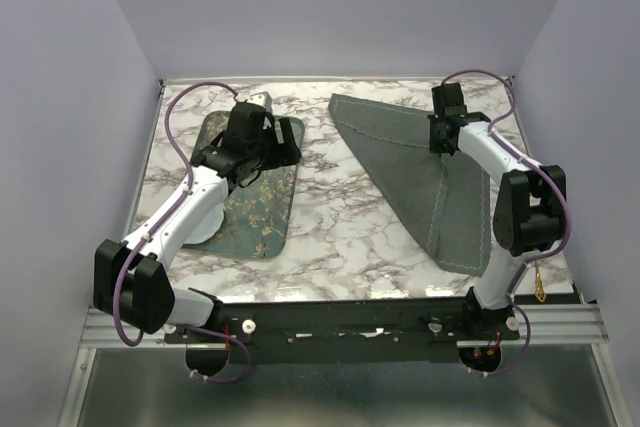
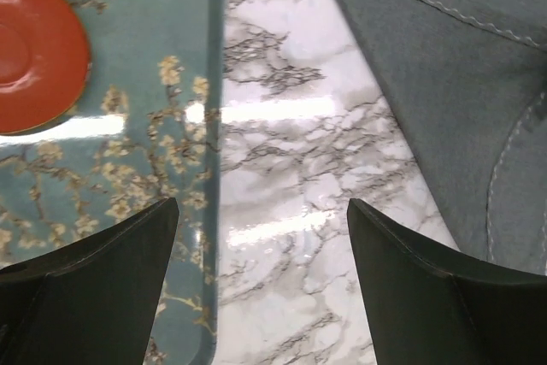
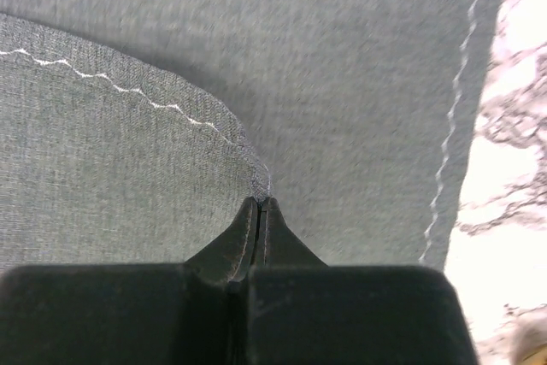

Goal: Fold the napkin, place the utensils inside, and roll it up
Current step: Fold the napkin

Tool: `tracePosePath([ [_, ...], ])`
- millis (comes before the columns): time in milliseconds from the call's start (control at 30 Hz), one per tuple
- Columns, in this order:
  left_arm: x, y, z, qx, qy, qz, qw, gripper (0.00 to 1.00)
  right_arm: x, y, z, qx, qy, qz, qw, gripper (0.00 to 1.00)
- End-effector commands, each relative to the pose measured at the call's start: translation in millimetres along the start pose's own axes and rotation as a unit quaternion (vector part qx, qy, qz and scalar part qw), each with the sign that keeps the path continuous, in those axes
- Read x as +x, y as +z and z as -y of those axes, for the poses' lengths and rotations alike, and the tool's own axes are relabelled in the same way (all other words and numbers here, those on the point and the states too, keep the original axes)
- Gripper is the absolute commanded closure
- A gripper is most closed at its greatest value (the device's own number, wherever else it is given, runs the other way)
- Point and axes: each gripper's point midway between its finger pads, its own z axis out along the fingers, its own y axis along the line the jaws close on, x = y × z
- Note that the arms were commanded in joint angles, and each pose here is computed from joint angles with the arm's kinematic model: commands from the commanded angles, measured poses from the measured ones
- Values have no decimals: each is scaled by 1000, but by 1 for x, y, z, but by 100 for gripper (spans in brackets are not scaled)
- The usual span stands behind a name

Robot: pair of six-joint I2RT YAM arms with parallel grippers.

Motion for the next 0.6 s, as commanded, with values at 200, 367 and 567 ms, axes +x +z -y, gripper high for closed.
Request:
tracePosePath([
  [200,-10,-7,52,63,14,5,998,11,-45,19,42,38,3,28,999,99],
  [367,-14,-5,51,57,19,12,998,11,-59,27,63,44,16,35,998,99],
  [567,-7,1,48,55,19,4,998,10,-71,41,70,39,19,38,998,99],
])
